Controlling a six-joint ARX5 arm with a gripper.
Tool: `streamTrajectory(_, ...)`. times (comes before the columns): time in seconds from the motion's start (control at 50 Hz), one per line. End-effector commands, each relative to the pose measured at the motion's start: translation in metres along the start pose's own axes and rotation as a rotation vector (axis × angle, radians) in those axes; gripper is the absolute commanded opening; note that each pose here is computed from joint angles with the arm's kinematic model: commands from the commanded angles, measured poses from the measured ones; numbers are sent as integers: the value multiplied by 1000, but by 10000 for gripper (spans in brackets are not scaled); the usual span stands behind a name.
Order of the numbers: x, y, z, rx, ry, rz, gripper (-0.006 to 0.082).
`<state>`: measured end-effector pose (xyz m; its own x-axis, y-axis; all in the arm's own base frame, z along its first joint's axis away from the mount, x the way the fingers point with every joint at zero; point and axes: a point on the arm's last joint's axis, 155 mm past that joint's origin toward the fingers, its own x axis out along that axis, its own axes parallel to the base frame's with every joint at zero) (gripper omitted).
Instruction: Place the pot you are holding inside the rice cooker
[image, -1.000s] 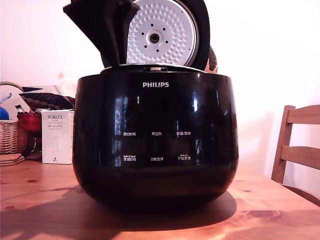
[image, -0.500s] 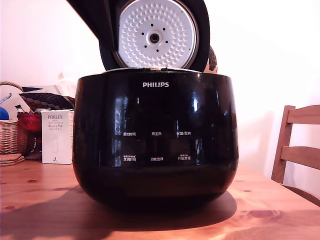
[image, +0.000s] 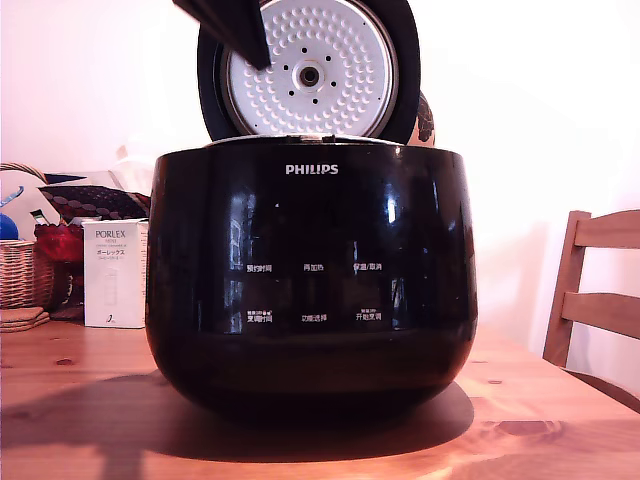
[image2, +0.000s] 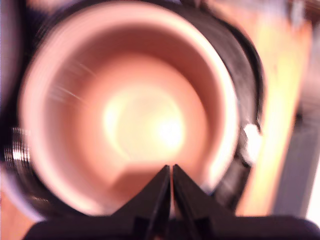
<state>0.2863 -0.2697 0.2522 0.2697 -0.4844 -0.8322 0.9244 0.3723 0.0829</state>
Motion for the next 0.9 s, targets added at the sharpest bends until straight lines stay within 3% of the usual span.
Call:
streamTrajectory(0.0, -26, 5, 10, -40, -85, 33, -24)
streamTrajectory(0.2, -62, 27, 6, -173, -164, 108, -24)
streamTrajectory(0.54, -121, 64, -19, -271, -222, 305, -24)
streamTrajectory(0.88, -146, 84, -38, -324, -223, 414, -24)
